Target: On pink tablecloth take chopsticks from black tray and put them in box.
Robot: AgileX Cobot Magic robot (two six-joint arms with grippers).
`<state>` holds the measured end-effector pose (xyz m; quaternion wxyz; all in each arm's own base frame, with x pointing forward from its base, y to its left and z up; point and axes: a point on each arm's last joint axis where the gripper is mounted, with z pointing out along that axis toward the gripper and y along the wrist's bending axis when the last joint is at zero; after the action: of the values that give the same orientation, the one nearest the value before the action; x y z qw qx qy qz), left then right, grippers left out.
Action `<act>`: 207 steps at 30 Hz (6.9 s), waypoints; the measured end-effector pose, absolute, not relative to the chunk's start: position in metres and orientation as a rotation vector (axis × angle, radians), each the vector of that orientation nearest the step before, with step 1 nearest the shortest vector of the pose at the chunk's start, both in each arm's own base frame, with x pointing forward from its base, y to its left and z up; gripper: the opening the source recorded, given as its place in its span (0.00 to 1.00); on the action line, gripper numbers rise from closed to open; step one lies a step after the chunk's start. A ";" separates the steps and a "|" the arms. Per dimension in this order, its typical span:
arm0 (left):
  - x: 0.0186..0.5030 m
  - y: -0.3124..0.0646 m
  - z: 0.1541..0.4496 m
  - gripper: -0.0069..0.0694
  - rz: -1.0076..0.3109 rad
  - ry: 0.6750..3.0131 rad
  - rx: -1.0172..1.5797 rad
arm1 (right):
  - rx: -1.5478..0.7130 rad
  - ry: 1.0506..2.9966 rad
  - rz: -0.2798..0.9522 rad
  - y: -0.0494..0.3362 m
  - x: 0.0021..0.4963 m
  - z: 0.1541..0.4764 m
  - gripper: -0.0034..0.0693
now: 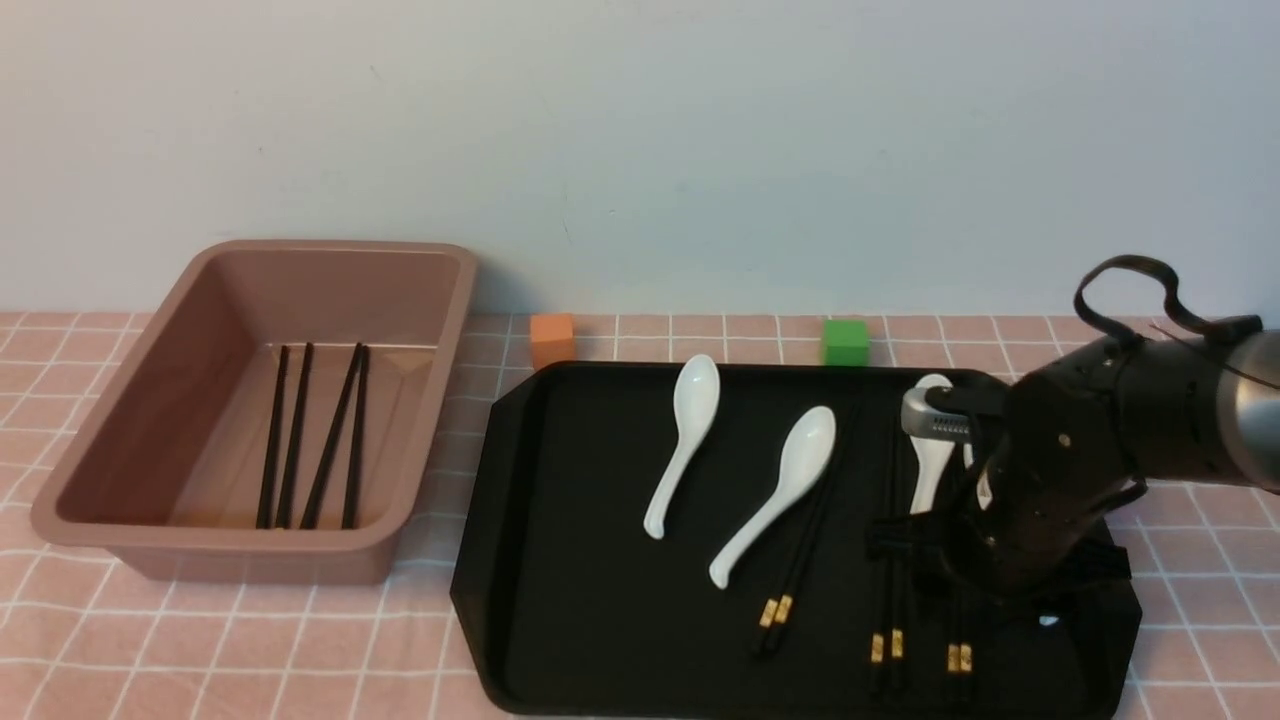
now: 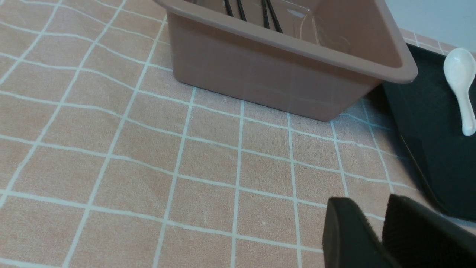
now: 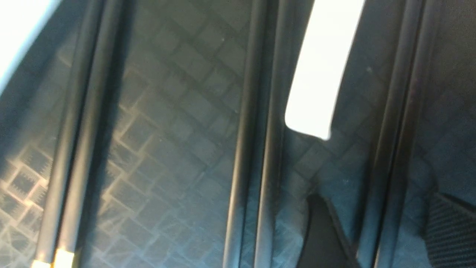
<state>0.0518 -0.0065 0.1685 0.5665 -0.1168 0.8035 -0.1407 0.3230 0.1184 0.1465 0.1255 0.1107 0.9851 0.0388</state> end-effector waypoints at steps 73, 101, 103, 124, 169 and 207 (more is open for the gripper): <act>0.052 -0.007 0.169 0.34 -0.331 1.889 -0.275 | -0.495 2.304 0.775 0.410 0.370 0.262 0.23; 0.052 -0.007 0.169 0.34 -0.331 1.889 -0.275 | -0.882 2.330 0.524 0.348 0.314 0.386 0.33; 0.052 -0.007 0.169 0.34 -0.331 1.889 -0.275 | -0.898 2.281 0.514 0.336 0.304 0.409 0.21; 0.052 -0.007 0.169 0.36 -0.331 1.889 -0.275 | -0.921 2.297 0.418 0.179 0.164 0.457 0.03; 0.052 -0.007 0.169 0.40 -0.330 1.888 -0.274 | -0.045 1.888 0.138 0.006 0.051 0.174 0.04; 0.052 -0.007 0.169 0.40 -0.331 1.888 -0.275 | -0.046 1.884 0.137 0.006 0.051 0.174 0.06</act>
<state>0.0519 -0.0065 0.1685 0.5666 -0.1170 0.8034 -0.1407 0.0515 0.0059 0.1741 0.5860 -0.0199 0.8079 0.0586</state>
